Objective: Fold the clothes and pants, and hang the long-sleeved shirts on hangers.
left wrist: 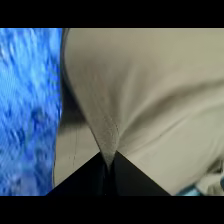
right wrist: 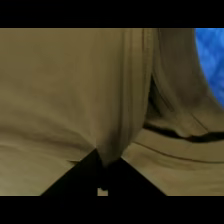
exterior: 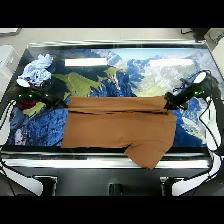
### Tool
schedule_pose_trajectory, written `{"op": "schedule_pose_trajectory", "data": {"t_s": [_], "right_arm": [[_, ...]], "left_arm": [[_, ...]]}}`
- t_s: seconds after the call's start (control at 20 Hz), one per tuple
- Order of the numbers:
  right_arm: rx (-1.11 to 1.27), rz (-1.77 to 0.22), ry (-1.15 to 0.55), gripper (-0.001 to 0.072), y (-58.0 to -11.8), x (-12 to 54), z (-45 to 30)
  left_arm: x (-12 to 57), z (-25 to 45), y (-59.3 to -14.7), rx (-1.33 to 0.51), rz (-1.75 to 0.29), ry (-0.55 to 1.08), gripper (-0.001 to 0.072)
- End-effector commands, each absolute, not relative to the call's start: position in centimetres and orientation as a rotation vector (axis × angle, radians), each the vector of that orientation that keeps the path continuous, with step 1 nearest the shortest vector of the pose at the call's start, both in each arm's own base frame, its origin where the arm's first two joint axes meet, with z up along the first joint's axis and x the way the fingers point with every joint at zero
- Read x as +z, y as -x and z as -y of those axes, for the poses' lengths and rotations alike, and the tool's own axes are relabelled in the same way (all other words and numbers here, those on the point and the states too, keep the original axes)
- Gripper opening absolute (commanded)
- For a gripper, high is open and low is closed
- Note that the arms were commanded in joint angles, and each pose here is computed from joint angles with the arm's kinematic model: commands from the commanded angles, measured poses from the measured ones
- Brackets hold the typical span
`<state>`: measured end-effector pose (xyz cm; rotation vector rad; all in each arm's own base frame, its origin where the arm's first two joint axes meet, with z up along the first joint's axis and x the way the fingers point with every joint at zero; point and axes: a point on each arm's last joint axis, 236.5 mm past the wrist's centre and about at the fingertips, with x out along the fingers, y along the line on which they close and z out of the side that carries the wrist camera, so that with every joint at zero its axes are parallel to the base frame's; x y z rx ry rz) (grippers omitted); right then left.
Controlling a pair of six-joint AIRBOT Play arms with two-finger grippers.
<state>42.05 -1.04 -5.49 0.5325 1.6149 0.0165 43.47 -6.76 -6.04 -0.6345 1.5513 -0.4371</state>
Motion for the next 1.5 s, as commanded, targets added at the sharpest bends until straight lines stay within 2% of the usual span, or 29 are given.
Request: {"op": "schedule_pose_trajectory", "data": {"t_s": [0.0,0.2,0.35,0.6,0.65,0.7,0.75,0.8,0.9,1.0,1.1,1.15,1.2,1.3,1.45], "right_arm": [[-0.001,-1.706,-0.528,0.0042,-39.8,-6.1,1.1],[-0.060,-1.677,-0.513,0.0042,-40.4,-6.6,2.2],[-0.074,-1.640,-0.502,0.0043,-41.2,-6.7,2.7],[-0.051,-1.682,-0.549,0.0046,-40.5,-6.7,1.6],[-0.047,-1.680,-0.555,0.0131,-40.5,-6.6,1.4],[-0.046,-1.680,-0.562,0.0314,-40.4,-6.1,1.6],[-0.034,-1.686,-0.572,0.0434,-40.1,-5.2,1.8],[-0.033,-1.696,-0.581,0.0449,-39.5,-4.2,2.5],[-0.052,-1.748,-0.631,0.0562,-37.0,-2.3,4.8],[-0.090,-1.802,-0.633,0.0565,-33.5,-1.7,6.6],[-0.148,-1.812,-0.597,0.0566,-30.2,-3.2,7.2],[-0.148,-1.813,-0.595,0.0566,-28.8,-4.1,6.7],[-0.145,-1.820,-0.596,0.0566,-27.5,-4.9,6.2],[-0.095,-1.851,-0.609,0.0564,-25.4,-5.8,4.6],[-0.071,-1.889,-0.611,0.0561,-24.0,-5.7,4.0]], "left_arm": [[-6.7,7.0,-41.3,-0.452,-1.640,0.646,0.0025],[-7.3,7.2,-40.6,-0.454,-1.676,0.621,0.0024],[-8.2,5.6,-39.6,-0.388,-1.729,0.570,0.0024],[-8.7,6.2,-41.0,-0.376,-1.674,0.566,0.0044],[-8.4,6.5,-41.3,-0.385,-1.663,0.590,0.0203],[-7.9,6.5,-41.2,-0.399,-1.663,0.610,0.0430],[-7.2,6.1,-40.9,-0.408,-1.673,0.616,0.0532],[-6.3,5.4,-40.5,-0.418,-1.680,0.620,0.0532],[-4.6,3.2,-39.1,-0.401,-1.698,0.626,0.0529],[-4.2,1.3,-36.6,-0.353,-1.715,0.600,0.0512],[-5.7,1.0,-32.1,-0.323,-1.747,0.593,0.0511],[-7.0,1.6,-29.6,-0.317,-1.754,0.605,0.0496],[-8.2,2.2,-27.5,-0.323,-1.756,0.606,0.0440],[-9.9,3.5,-24.1,-0.343,-1.754,0.608,0.0439],[-10.9,5.3,-22.8,-0.387,-1.725,0.658,0.0439]]}}
